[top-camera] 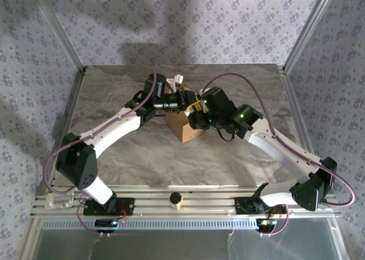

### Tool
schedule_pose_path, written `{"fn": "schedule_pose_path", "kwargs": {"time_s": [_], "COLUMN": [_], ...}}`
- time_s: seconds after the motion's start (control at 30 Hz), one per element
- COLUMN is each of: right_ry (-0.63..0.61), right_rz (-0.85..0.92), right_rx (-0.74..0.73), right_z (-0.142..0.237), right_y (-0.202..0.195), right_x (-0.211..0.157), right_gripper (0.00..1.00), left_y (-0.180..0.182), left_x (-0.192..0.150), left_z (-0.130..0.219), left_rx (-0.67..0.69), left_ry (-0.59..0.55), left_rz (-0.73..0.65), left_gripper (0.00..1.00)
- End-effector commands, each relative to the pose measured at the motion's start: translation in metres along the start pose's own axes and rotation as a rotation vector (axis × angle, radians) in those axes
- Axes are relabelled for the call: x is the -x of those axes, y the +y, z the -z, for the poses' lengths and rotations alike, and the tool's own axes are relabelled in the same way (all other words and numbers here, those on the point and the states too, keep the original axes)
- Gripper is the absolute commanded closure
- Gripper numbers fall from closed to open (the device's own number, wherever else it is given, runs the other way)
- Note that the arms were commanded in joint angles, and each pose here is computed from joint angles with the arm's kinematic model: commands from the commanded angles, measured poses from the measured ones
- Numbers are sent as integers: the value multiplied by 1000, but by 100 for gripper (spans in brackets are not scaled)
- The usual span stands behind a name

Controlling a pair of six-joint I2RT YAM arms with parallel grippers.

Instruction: Unpack the express box

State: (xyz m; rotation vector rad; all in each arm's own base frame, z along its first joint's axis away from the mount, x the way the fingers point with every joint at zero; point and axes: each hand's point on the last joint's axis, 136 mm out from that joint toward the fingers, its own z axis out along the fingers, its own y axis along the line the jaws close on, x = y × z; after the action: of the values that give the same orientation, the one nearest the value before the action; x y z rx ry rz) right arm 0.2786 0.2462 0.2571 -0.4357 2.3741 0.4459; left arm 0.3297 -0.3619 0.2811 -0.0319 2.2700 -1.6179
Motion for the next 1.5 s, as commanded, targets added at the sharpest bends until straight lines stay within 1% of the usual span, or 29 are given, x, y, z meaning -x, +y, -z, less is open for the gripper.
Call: {"fn": "schedule_pose_path", "kwargs": {"time_s": [0.0, 0.13, 0.17, 0.23, 0.37, 0.5, 0.57, 0.7, 0.87, 1.0, 1.17, 1.33, 1.47], "right_ry": [-58, -133, -173, -213, -323, -457, -527, -649, -736, -791, -857, -881, -906], "right_rz": [-45, -112, -136, -186, -281, -401, -414, -429, -369, -344, -347, -373, -372], "right_rx": [161, 301, 343, 413, 514, 595, 640, 702, 768, 806, 867, 915, 964], "right_z": [11, 25, 31, 32, 34, 45, 55, 80, 114, 129, 133, 126, 127], "right_y": [15, 17, 17, 12, -3, -21, -24, -28, -15, -9, -4, -2, 4], "right_x": [12, 25, 33, 39, 63, 91, 103, 124, 145, 160, 176, 193, 207], "right_gripper": [26, 17, 15, 11, 11, 10, 10, 9, 8, 3, 1, 1, 3], "left_y": [-32, -43, -45, -53, -73, -93, -107, -130, -146, -169, -196, -216, -231], "left_x": [30, 50, 57, 71, 100, 123, 132, 150, 159, 159, 153, 151, 147], "left_z": [14, 30, 35, 47, 73, 100, 111, 127, 144, 157, 167, 176, 183], "left_rx": [-76, -73, -69, -71, -48, 22, 24, -14, -86, -155, -218, -284, -342], "left_ry": [-89, -148, -170, -224, -344, -468, -528, -636, -758, -838, -902, -941, -968], "left_rz": [-41, -79, -90, -105, -157, -235, -278, -279, -239, -243, -265, -278, -303], "left_gripper": [100, 100, 100, 100, 100, 100, 100, 100, 100, 100, 100, 100, 100]}}
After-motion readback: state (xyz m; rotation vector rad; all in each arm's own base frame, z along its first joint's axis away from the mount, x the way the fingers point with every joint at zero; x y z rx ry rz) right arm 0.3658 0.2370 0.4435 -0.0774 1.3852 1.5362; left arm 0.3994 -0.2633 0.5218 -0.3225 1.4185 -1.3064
